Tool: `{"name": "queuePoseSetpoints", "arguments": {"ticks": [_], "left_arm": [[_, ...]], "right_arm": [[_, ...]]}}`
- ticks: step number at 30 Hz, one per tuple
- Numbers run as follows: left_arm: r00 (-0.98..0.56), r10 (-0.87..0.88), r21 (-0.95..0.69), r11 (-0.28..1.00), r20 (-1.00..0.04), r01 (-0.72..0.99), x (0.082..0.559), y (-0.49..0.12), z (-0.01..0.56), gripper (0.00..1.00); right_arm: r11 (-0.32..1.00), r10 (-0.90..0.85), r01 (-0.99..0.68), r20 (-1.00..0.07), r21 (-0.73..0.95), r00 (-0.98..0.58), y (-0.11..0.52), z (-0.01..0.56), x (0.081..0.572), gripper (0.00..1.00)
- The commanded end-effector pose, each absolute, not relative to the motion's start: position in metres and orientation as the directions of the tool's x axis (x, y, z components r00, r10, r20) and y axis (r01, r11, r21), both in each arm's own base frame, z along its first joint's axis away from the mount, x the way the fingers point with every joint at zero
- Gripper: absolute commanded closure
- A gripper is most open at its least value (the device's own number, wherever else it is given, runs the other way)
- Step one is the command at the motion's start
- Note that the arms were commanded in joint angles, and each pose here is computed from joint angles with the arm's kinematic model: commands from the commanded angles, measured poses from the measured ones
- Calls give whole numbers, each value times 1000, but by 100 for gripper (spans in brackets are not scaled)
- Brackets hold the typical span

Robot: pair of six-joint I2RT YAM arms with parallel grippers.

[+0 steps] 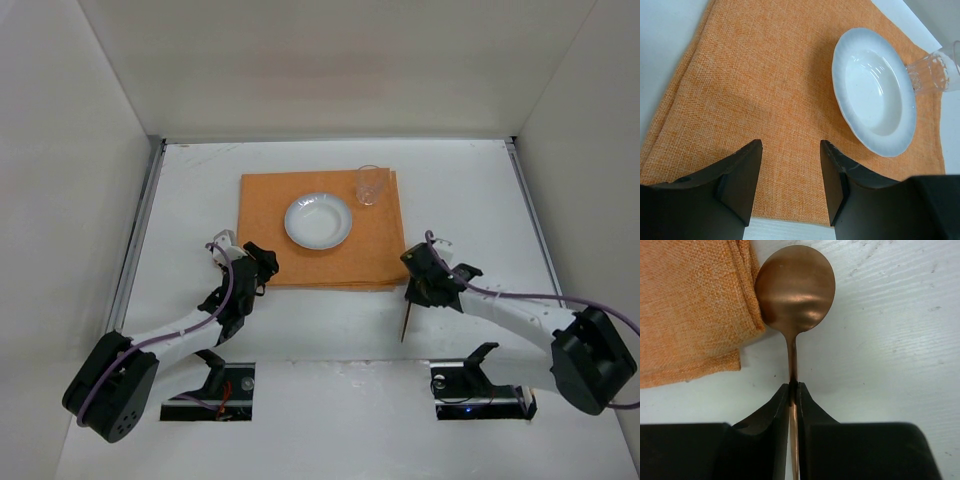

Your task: Set the dinner table for one person

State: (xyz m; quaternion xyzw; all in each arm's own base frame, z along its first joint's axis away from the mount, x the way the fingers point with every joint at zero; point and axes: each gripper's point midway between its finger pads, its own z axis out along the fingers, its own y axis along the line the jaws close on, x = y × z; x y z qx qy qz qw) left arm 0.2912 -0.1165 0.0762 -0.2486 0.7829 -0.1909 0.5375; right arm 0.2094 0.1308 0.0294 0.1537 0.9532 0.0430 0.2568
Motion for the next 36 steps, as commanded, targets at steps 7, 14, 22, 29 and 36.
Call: {"name": "queuePoseSetpoints", "arguments": {"ticks": [7,14,22,29,36], "left_arm": [[-272,-620,-595,784,-736,-175,297,-118,86,53],[-267,-615,-593,787,-742,-168,296,-119,88,53],[-252,-608,-585,794,-753,-167,295,-116,92,53],[-259,-595,-568,804,-761,-177,297,-117,89,53],[-264,-594,-567,804,-760,-179,298,-116,88,53]], "right_arm": [[956,293,217,-632,198,-717,126,112,240,90],[970,196,20,-724,243,-661,181,148,296,89],[972,65,-116,-707,206,-705,231,107,353,89],[968,83,-111,-699,227,-710,234,100,380,89],[965,113,-80,-673,249,-731,227,85,394,89]]}}
